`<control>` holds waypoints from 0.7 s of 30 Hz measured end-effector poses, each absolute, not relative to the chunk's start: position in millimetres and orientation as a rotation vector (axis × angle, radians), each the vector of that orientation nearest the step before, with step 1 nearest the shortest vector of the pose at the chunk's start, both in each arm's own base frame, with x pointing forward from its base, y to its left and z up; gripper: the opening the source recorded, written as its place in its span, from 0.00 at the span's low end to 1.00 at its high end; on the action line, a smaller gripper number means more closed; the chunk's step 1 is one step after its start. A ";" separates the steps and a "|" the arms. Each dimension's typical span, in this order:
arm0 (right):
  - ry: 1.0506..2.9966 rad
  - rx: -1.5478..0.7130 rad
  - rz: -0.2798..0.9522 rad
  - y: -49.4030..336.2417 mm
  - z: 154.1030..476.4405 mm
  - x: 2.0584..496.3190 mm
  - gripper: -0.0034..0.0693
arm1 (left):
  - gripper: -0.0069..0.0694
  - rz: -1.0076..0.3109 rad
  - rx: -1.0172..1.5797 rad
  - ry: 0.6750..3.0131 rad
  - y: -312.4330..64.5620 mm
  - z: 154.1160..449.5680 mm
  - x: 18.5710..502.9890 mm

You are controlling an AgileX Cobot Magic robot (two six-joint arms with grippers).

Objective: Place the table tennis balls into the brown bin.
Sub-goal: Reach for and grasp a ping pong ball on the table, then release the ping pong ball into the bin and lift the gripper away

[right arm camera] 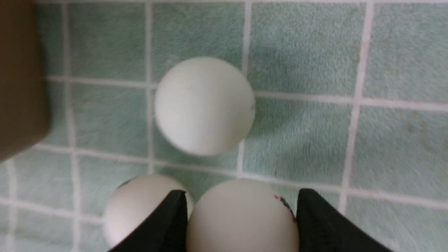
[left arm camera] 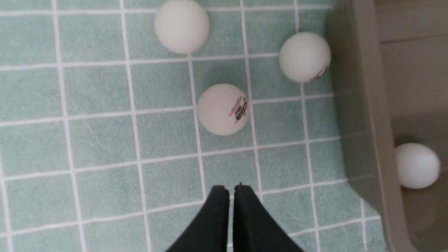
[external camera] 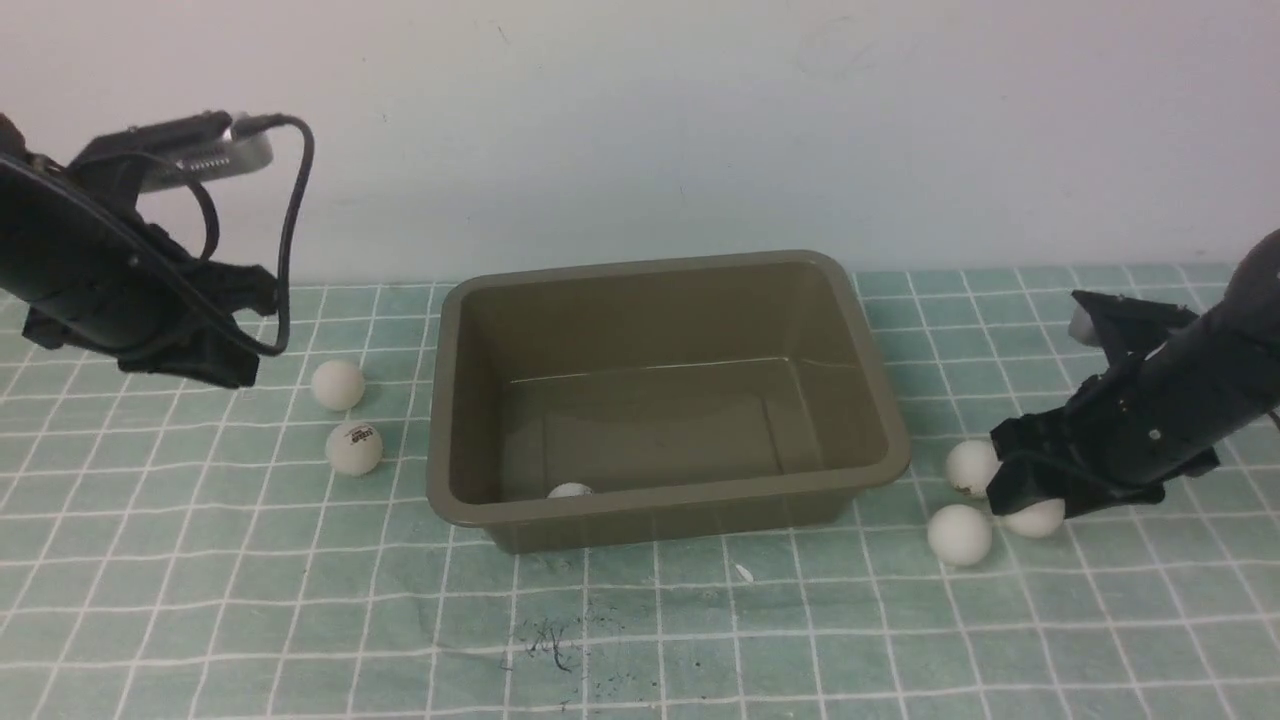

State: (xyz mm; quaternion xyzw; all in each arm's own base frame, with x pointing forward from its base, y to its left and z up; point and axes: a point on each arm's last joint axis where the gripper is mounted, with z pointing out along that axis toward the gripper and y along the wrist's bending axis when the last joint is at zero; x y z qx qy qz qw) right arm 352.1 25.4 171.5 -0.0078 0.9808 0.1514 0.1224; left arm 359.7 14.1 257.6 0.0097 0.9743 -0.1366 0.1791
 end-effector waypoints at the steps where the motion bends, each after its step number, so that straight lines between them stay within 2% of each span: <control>1: 2.848 -0.028 0.459 25.1 186.1 351.2 0.54 | 0.14 -0.390 0.057 2.774 11.9 249.4 362.7; 4: 2.785 -0.051 0.536 34.0 221.9 348.9 0.54 | 0.21 -0.391 0.143 2.801 3.6 232.5 369.7; 7: 2.642 -0.159 0.624 63.5 262.1 349.5 0.54 | 0.32 -0.376 0.196 2.789 -9.3 213.9 380.9; 10: 2.543 -0.284 0.644 97.3 276.4 354.5 0.54 | 0.48 -0.358 0.204 2.770 -17.3 197.8 390.5; 14: 2.487 -0.400 0.637 133.7 273.9 367.2 0.55 | 0.65 -0.337 0.183 2.755 -18.7 181.7 399.2; 16: 2.492 -0.429 0.634 143.2 267.2 373.4 0.59 | 0.71 -0.334 0.165 2.761 -18.3 173.6 401.9; 17: 2.495 -0.442 0.621 146.0 264.6 378.0 0.65 | 0.73 -0.333 0.162 2.764 -18.1 170.0 402.9; 18: 2.498 -0.451 0.606 146.4 264.7 380.5 0.74 | 0.73 -0.332 0.159 2.773 -17.9 164.8 403.9; 21: 2.512 -0.468 0.570 141.2 269.3 383.4 0.85 | 0.67 -0.334 0.152 2.782 -17.9 159.7 404.7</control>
